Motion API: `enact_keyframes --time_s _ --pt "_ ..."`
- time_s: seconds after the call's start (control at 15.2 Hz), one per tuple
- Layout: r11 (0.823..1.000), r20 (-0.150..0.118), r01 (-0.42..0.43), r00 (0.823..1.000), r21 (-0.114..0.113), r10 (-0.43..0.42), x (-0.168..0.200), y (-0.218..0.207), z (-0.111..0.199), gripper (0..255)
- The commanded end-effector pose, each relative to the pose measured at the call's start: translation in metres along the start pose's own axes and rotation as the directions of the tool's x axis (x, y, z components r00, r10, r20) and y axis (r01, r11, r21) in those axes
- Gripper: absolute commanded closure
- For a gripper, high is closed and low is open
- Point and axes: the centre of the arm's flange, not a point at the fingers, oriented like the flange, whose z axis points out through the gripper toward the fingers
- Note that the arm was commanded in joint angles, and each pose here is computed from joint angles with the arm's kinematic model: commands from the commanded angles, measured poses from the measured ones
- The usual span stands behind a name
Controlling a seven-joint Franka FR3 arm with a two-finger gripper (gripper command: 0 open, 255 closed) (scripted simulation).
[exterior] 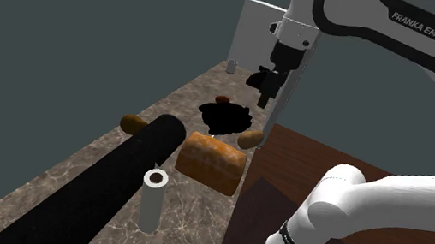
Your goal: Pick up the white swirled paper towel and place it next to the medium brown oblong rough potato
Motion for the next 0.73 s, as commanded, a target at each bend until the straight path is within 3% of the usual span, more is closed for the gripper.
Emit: enact_keyframes --time_s 0.0,0.66 --pt "1.0 0.0 0.0 1.0 0.0 0.0 0.0 0.0 0.0 0" --pt "0.999 0.011 -0.038 0.999 0.024 0.038 0.051 -0.097 0.069 0"
